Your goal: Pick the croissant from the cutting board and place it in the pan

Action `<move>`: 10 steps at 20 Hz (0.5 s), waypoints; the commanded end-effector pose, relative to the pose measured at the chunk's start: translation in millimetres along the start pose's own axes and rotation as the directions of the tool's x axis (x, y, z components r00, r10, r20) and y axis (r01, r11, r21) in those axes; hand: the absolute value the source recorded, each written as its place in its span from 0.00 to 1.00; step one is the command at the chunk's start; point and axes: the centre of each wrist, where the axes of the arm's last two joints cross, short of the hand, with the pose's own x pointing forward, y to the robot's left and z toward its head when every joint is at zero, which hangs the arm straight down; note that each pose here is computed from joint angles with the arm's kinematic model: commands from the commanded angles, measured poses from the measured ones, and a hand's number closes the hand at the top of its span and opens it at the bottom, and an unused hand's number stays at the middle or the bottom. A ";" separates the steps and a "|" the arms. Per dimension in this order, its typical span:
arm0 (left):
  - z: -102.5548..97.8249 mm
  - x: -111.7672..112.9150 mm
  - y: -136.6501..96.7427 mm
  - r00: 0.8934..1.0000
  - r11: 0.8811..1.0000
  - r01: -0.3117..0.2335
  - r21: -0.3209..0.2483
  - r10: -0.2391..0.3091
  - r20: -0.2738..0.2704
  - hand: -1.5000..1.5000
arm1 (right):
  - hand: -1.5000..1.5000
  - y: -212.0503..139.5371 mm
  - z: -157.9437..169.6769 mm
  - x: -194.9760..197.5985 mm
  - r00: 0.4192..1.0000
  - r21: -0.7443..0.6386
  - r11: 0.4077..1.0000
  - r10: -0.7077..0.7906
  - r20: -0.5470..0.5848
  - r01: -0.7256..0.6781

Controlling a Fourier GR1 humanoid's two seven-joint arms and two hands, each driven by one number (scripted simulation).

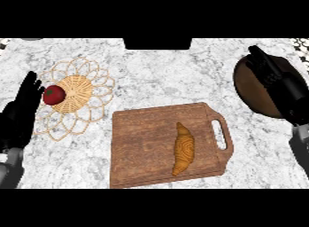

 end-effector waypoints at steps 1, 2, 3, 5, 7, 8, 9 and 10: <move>-7.4 -6.4 -5.6 0.999 0.997 -0.031 -0.064 0.029 -0.032 0.50 | 1.00 41.9 -4.0 15.0 0.995 0.070 0.993 0.097 0.008 -0.097; 13.2 -13.7 -21.7 0.997 0.986 -0.070 -0.153 0.063 -0.048 0.50 | 1.00 58.9 -24.5 14.8 0.978 0.111 0.972 0.205 0.022 -0.206; 11.9 -6.2 -40.9 0.996 0.972 -0.086 -0.218 0.075 -0.057 0.50 | 1.00 70.5 -26.4 23.7 0.949 0.157 0.936 0.308 0.063 -0.314; 18.5 -5.6 -63.8 0.988 0.927 -0.150 -0.343 0.129 -0.084 0.50 | 1.00 96.4 -35.5 37.4 0.885 0.231 0.855 0.448 0.123 -0.465; 21.2 -15.2 -64.4 0.984 0.935 -0.154 -0.319 0.117 -0.133 0.50 | 1.00 47.7 -31.6 56.6 0.608 0.191 0.578 0.771 0.189 -0.793; 28.1 -17.4 -81.4 0.972 0.899 -0.211 -0.383 0.153 -0.177 0.50 | 1.00 63.1 -37.7 63.5 0.556 0.076 0.554 0.801 0.223 -0.829; 31.4 -14.9 -87.1 0.966 0.882 -0.235 -0.408 0.168 -0.195 0.50 | 0.00 88.4 -37.4 57.2 0.543 0.062 0.545 0.804 0.245 -0.836; 32.2 -12.7 -90.7 0.964 0.879 -0.249 -0.406 0.184 -0.194 0.50 | 0.00 116.2 -36.2 41.5 0.558 0.042 0.571 0.780 0.284 -0.820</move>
